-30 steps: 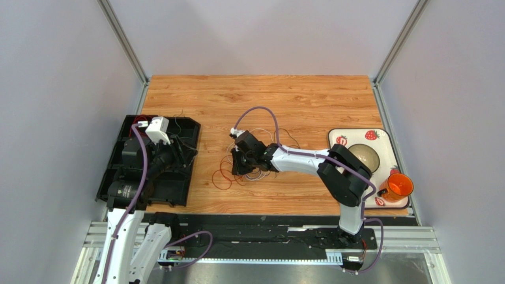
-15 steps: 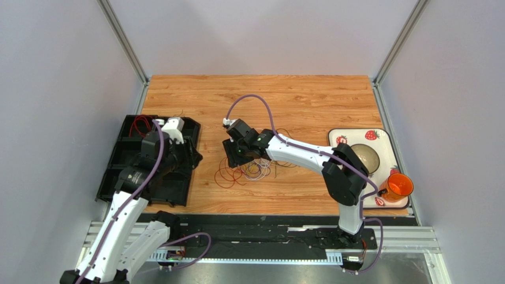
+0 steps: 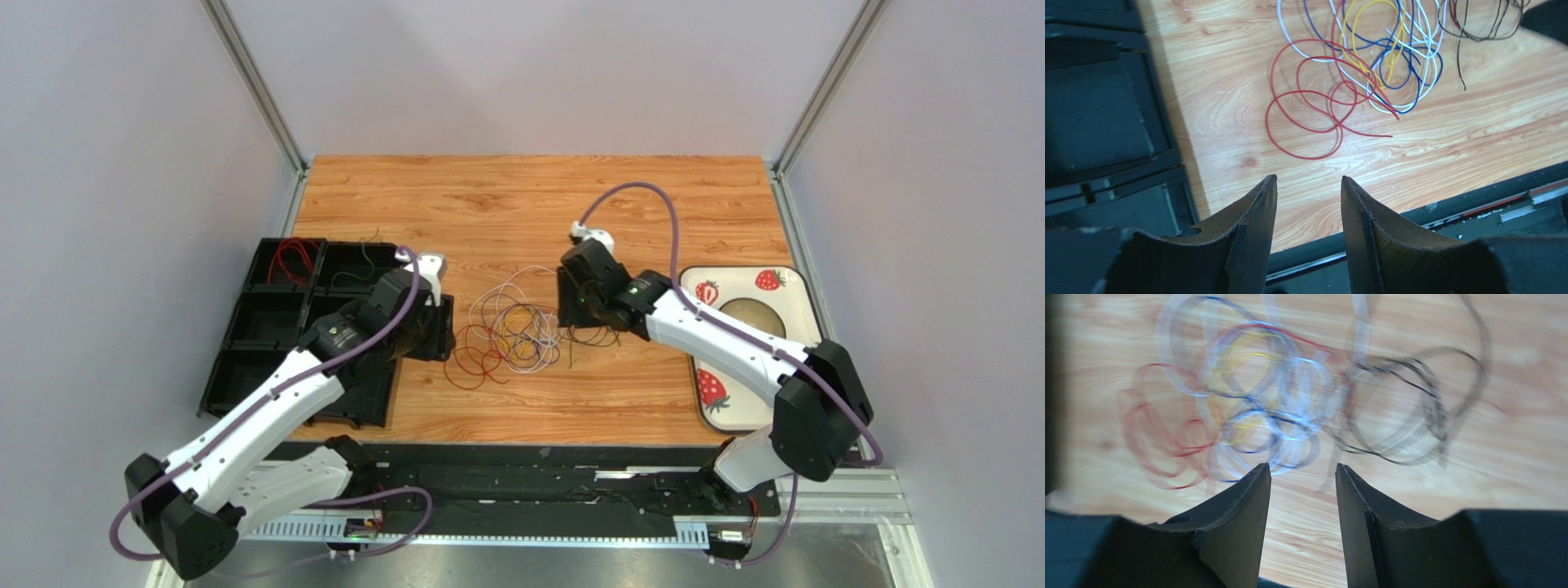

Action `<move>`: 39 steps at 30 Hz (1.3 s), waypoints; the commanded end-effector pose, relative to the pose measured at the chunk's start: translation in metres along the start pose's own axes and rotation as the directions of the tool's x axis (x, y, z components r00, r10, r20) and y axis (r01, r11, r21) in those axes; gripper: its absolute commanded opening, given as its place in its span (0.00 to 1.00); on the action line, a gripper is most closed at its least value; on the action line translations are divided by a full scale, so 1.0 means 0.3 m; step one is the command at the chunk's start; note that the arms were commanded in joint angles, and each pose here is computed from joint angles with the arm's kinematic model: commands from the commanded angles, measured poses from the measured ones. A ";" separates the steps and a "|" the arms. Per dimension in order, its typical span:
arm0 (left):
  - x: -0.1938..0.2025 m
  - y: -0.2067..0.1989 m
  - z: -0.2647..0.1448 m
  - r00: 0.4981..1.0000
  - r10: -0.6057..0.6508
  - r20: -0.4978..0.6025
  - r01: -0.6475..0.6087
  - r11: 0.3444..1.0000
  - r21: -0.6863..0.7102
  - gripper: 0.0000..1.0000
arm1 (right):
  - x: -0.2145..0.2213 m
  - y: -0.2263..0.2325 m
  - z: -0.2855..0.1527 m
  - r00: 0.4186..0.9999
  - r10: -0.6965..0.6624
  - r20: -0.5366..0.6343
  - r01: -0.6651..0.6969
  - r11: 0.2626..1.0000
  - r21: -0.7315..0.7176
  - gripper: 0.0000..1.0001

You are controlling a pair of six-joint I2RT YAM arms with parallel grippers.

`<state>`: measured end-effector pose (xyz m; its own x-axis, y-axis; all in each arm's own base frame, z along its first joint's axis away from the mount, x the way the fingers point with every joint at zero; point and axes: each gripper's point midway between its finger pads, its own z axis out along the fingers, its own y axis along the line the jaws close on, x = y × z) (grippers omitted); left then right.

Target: Untangle the cables

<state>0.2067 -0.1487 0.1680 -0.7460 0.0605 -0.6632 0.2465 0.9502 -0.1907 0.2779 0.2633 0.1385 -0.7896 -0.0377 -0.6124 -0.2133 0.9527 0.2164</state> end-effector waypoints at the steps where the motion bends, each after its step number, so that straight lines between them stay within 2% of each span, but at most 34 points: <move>1: -0.043 -0.082 0.073 0.997 0.063 0.049 -0.064 0.998 0.008 0.53 | 0.065 -0.107 0.049 0.994 0.101 0.037 -0.103 0.994 0.047 0.47; 9: -0.011 -0.118 0.262 0.983 0.180 -0.025 -0.180 0.983 -0.033 0.55 | 0.186 -0.143 0.118 0.998 0.059 -0.007 -0.059 0.998 0.023 0.47; 13: 0.015 -0.071 0.329 0.968 0.234 -0.086 -0.243 0.963 -0.116 0.57 | 0.214 -0.142 0.146 0.999 0.039 0.001 -0.039 0.999 -0.013 0.47; 18: 0.057 -0.078 0.406 0.953 0.273 -0.130 -0.286 0.953 -0.100 0.57 | 0.208 -0.118 0.147 0.999 0.022 0.026 -0.020 0.997 -0.073 0.47; 23: 0.063 -0.094 0.435 0.941 0.317 -0.122 -0.327 0.943 -0.067 0.57 | 0.226 -0.113 0.151 1.000 0.009 0.020 -0.007 0.995 -0.097 0.46; 30: 0.098 -0.101 0.473 0.912 0.378 -0.160 -0.390 0.919 -0.054 0.56 | 0.214 -0.096 0.118 0.997 0.012 0.072 0.000 0.987 -0.159 0.47; 35: 0.118 -0.108 0.488 0.908 0.369 -0.200 -0.384 0.922 -0.046 0.57 | 0.219 -0.093 0.128 0.999 0.006 0.054 0.003 0.987 -0.158 0.47; 39: 0.142 -0.085 0.508 0.918 0.325 -0.225 -0.353 0.931 -0.095 0.57 | 0.222 -0.089 0.130 0.999 0.002 0.050 0.006 0.987 -0.162 0.47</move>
<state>0.2552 -0.2092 0.0301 -0.7406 0.4653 -0.4848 0.4640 0.8760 0.1320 0.2445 0.2382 0.0502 -0.7897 -0.0306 -0.6128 -0.2785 0.9078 0.3136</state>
